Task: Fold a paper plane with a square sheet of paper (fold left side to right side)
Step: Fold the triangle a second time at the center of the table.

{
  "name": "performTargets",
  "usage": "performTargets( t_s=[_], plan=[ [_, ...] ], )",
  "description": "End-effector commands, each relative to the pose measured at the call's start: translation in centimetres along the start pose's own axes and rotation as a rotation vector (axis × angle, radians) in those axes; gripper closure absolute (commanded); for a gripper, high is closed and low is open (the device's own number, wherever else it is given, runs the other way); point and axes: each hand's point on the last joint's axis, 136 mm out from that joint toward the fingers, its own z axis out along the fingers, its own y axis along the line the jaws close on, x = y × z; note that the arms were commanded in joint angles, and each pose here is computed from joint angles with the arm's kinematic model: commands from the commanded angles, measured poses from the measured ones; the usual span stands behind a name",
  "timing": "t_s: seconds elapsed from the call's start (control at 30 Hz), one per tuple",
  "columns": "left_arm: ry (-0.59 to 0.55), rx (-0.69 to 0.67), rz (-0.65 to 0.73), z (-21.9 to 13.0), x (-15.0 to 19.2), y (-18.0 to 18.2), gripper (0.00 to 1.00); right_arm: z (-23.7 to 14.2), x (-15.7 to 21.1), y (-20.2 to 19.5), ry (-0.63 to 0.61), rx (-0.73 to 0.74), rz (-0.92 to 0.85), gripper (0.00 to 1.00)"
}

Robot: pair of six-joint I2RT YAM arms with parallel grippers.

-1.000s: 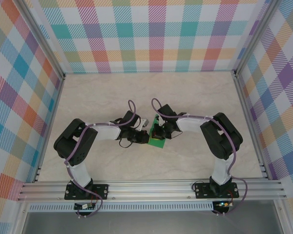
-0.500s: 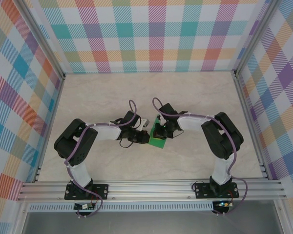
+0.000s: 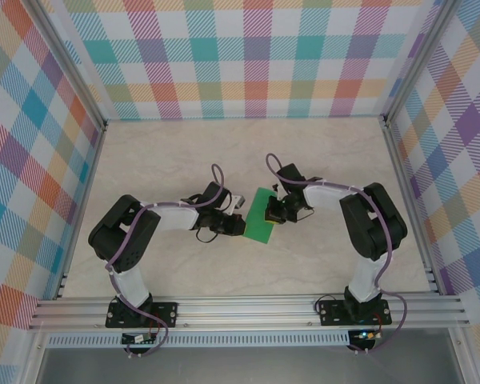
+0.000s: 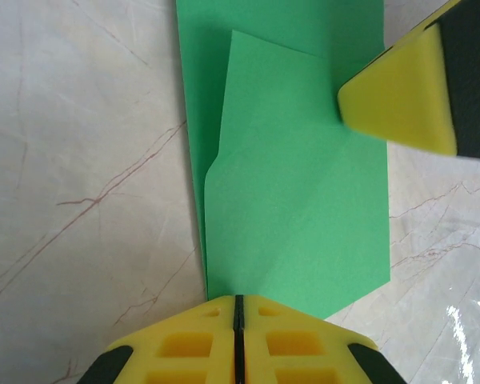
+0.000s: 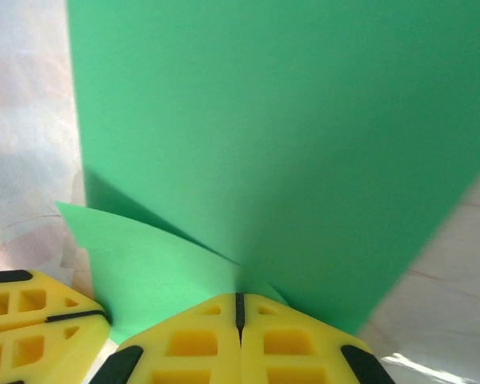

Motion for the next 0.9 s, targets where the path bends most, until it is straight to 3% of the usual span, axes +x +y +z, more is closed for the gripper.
performTargets(
  t_s=[0.0, 0.87],
  plan=[
    [0.091, -0.144, -0.036, 0.5, 3.2, 3.3, 0.91, -0.9, 0.3, -4.0, -0.004, 0.116, 0.035, 1.00],
    [0.089, -0.138, -0.023, -2.1, 5.1, 2.7, 0.88, -1.0, -0.3, -4.4, 0.005, 0.063, 0.041, 1.00]
  ],
)
